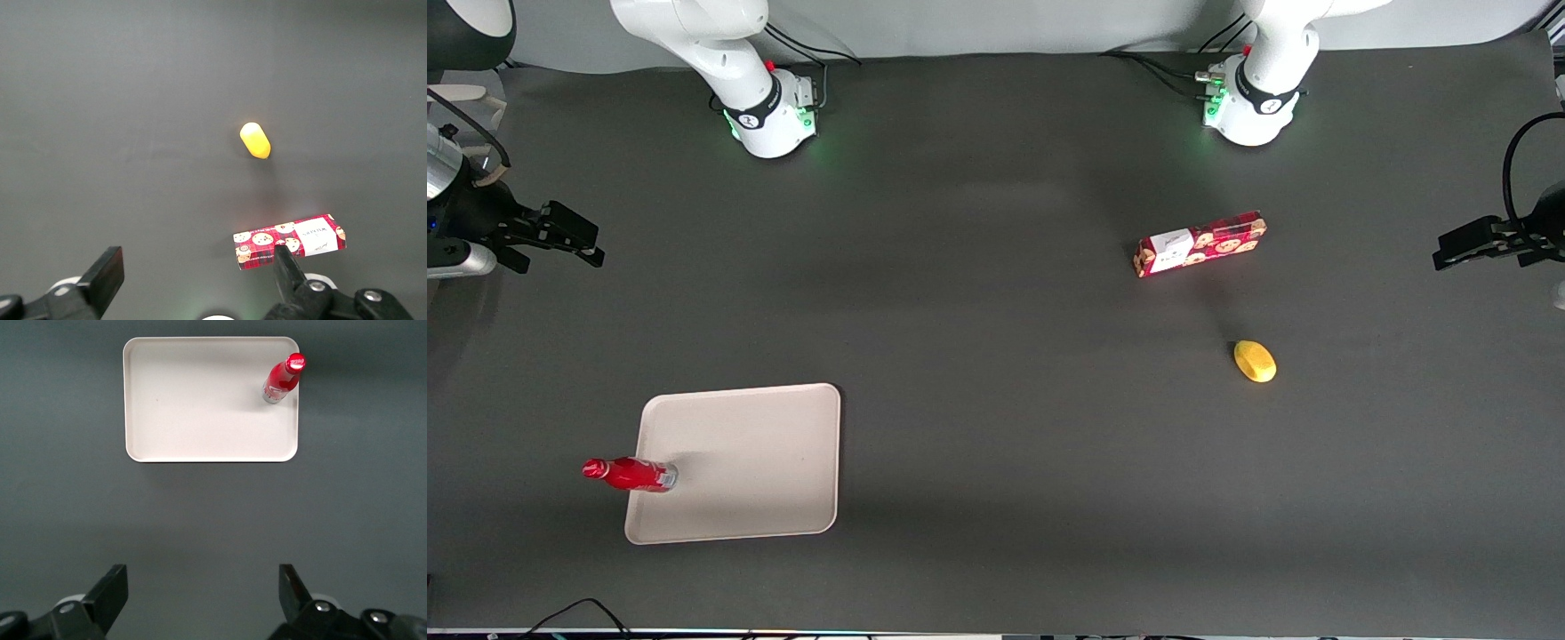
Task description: Place coke bottle on tray
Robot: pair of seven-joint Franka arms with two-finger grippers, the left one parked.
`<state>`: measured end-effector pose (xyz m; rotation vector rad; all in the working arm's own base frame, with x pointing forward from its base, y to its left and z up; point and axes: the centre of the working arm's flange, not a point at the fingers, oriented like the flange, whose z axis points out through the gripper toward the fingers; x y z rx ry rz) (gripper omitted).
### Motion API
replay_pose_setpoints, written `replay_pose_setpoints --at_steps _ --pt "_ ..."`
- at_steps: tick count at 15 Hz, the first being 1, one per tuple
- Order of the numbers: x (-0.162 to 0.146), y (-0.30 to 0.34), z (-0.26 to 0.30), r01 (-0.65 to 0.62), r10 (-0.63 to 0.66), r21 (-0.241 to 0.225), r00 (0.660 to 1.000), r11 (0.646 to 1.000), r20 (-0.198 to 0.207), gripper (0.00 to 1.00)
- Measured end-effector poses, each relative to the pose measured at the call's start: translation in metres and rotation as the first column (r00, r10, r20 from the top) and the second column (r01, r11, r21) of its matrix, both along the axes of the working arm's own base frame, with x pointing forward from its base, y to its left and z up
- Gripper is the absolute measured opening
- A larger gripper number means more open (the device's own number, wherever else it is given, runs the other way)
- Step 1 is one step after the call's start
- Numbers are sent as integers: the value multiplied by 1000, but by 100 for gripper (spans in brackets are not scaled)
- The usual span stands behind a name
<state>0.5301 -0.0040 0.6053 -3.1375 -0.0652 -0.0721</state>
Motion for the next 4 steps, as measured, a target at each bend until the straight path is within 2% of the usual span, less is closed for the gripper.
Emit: replay_pose_setpoints --at_steps 4 --pt "0 -3 -5 9 -9 16 1000 1000 -10 100"
